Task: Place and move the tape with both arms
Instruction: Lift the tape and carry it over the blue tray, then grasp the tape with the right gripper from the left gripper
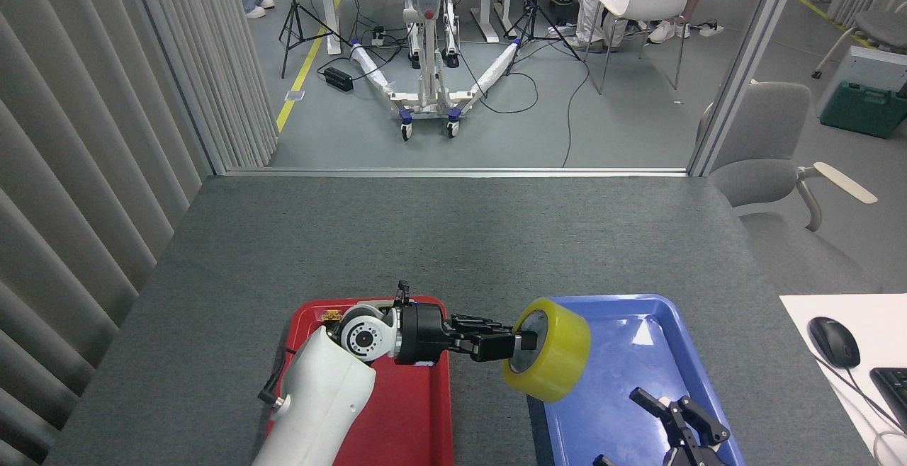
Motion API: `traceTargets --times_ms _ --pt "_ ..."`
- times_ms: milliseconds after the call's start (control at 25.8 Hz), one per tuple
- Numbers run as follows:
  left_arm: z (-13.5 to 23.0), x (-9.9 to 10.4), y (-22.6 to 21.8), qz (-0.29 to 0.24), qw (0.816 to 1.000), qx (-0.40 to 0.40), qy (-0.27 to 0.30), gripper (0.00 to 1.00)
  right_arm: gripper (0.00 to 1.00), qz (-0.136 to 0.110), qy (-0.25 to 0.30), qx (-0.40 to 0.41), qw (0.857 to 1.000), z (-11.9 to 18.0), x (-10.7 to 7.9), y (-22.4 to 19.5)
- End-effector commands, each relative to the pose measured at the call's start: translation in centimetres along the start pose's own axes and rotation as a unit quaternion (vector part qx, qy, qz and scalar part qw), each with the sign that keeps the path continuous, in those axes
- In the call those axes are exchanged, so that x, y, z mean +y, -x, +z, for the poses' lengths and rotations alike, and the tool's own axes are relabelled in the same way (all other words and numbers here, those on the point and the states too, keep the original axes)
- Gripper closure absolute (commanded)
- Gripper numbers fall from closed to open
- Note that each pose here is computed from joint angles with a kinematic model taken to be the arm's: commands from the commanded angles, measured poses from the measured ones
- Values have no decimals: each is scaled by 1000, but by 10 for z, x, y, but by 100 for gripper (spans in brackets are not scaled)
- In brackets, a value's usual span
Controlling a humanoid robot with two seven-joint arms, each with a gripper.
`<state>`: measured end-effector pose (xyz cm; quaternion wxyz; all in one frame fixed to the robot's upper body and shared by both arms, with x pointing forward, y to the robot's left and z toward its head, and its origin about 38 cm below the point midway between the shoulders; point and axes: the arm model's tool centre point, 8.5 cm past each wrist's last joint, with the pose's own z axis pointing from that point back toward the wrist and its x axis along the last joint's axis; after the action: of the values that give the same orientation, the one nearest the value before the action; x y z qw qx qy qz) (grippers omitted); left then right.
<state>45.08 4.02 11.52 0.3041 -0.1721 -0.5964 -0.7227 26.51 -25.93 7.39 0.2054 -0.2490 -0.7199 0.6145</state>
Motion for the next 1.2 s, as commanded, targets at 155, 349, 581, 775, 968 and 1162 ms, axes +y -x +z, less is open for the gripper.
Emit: traceTargets --times_ms 155,349,581,775,968,1162 --pt "-6 -5 -4 -7 1000 -2 14 100 1 -1 11 -31 999 -27 1 -9" --pt "-14 -19 -9 -10 999 -10 29 100 1 17 12 7 1000 -31 2 -2" --pt "-17 -22 -11 -12 999 -11 36 100 2 10 6 -5 1000 -40 12 -14" --pt "-19 -24 -12 -14 999 -13 43 100 38 2 0 -19 1000 -43 19 -25" --pt "-20 -24 -13 -15 999 -14 45 100 78 3 -4 -16 1000 -43 21 -26" --pt "-19 -22 -13 -15 999 -14 42 65 94 20 -15 -9 1000 -41 22 -22"
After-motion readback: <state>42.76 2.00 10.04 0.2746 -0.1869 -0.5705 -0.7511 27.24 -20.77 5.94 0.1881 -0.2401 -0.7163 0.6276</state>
